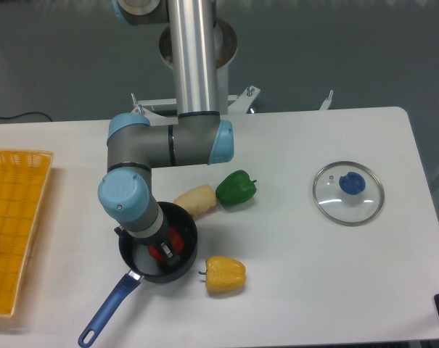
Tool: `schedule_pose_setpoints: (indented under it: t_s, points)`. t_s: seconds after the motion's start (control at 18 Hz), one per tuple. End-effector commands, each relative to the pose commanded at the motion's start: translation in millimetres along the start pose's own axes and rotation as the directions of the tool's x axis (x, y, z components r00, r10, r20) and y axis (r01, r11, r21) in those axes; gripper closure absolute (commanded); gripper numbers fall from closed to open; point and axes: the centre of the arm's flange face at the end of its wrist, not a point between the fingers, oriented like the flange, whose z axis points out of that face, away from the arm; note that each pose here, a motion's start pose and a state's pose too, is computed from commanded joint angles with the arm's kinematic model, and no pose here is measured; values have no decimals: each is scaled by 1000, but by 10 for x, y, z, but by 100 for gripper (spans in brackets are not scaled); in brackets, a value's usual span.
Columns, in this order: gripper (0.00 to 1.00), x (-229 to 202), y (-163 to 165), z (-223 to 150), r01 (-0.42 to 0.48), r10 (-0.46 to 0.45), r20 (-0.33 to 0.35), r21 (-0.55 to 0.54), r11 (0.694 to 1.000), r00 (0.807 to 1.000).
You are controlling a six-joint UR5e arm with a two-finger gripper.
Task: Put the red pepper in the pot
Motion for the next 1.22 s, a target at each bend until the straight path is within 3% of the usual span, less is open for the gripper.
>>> schedule_pose_setpoints:
  t_s: [0.5,0.56,1.22]
  points:
    - [19,3,-14,38,-3,3,-4,-2,1000,1000]
    - [14,3,-14,38,-3,3,-4,-2,1000,1000]
    - [1,11,23,-152,-3,2,21,13,1000,1000]
